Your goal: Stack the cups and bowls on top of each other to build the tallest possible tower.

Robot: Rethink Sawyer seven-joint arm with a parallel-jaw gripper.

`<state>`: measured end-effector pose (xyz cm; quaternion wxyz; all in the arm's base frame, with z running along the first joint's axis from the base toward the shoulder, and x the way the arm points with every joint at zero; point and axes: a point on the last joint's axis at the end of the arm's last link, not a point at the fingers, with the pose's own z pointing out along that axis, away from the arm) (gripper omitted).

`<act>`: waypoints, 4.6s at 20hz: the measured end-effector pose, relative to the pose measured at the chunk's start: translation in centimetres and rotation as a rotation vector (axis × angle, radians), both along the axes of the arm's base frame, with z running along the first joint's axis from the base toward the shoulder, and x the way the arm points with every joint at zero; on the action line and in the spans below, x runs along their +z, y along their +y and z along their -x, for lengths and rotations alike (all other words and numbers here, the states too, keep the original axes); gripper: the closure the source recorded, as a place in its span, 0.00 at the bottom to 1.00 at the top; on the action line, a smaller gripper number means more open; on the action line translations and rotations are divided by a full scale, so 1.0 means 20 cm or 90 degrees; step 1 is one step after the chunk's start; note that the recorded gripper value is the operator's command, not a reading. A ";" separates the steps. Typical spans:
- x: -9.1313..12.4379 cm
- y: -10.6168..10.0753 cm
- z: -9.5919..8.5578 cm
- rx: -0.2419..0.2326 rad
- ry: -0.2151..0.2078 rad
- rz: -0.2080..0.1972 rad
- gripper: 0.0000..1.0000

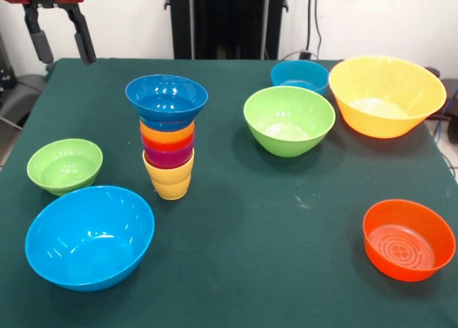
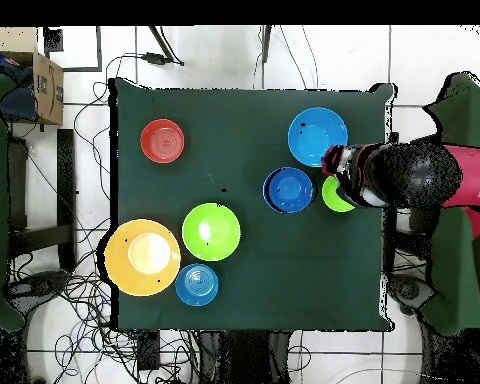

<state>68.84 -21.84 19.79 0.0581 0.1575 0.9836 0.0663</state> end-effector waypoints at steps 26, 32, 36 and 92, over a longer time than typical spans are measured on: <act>-0.01 0.00 -0.01 0.002 -0.002 0.005 0.00; -0.09 -0.03 -0.02 0.008 -0.016 0.019 0.00; -0.18 -0.04 -0.02 0.016 -0.024 0.028 0.00; -0.85 -0.32 0.26 0.000 -0.015 0.031 0.00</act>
